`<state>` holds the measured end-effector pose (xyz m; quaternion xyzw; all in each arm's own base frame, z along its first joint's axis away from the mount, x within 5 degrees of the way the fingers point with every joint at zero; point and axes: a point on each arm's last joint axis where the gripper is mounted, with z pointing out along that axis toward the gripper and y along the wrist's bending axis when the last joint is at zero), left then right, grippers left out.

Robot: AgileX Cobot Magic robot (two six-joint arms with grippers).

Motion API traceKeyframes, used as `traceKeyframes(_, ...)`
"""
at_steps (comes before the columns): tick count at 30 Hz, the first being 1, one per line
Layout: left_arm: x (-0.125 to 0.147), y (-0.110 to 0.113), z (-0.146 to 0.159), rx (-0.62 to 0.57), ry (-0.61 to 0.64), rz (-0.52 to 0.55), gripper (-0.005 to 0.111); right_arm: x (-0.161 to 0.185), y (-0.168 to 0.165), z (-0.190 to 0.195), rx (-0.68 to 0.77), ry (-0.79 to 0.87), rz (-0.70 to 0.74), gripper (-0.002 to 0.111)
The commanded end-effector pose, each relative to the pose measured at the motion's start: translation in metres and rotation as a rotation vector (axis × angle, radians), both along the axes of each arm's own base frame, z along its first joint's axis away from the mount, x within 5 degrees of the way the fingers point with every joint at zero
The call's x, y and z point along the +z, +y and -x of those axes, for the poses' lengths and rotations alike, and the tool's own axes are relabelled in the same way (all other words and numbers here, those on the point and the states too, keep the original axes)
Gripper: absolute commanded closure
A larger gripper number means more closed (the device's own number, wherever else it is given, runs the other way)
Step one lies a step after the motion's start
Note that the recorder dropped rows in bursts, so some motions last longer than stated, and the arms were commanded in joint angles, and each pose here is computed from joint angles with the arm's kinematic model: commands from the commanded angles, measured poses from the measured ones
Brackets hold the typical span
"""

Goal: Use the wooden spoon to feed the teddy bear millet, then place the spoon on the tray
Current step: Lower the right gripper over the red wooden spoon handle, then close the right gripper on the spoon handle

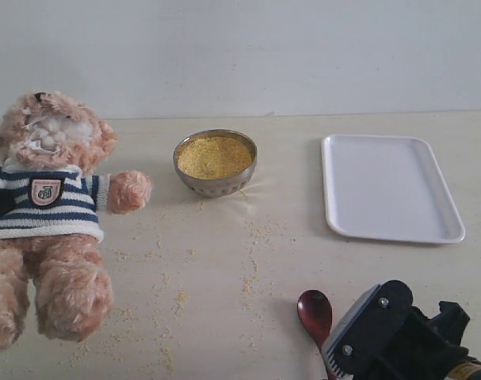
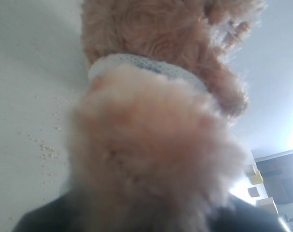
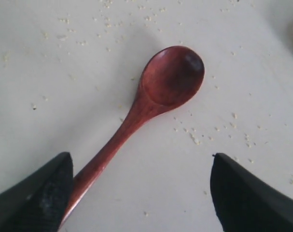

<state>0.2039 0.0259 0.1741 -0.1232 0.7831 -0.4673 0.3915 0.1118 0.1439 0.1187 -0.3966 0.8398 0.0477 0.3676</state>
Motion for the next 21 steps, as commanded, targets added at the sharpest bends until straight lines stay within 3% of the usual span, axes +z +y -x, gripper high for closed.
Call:
traceKeyframes(1, 0.002, -0.001, 0.001, -0.006, -0.021, 0.012, 0.102, 0.002, 0.0, -0.003, -0.015, -0.043, -0.009, 0.033)
traceKeyframes(21, 0.002, -0.001, 0.001, -0.006, -0.021, 0.012, 0.102, -0.012, 0.001, -0.003, -0.017, 0.002, 0.038, 0.033)
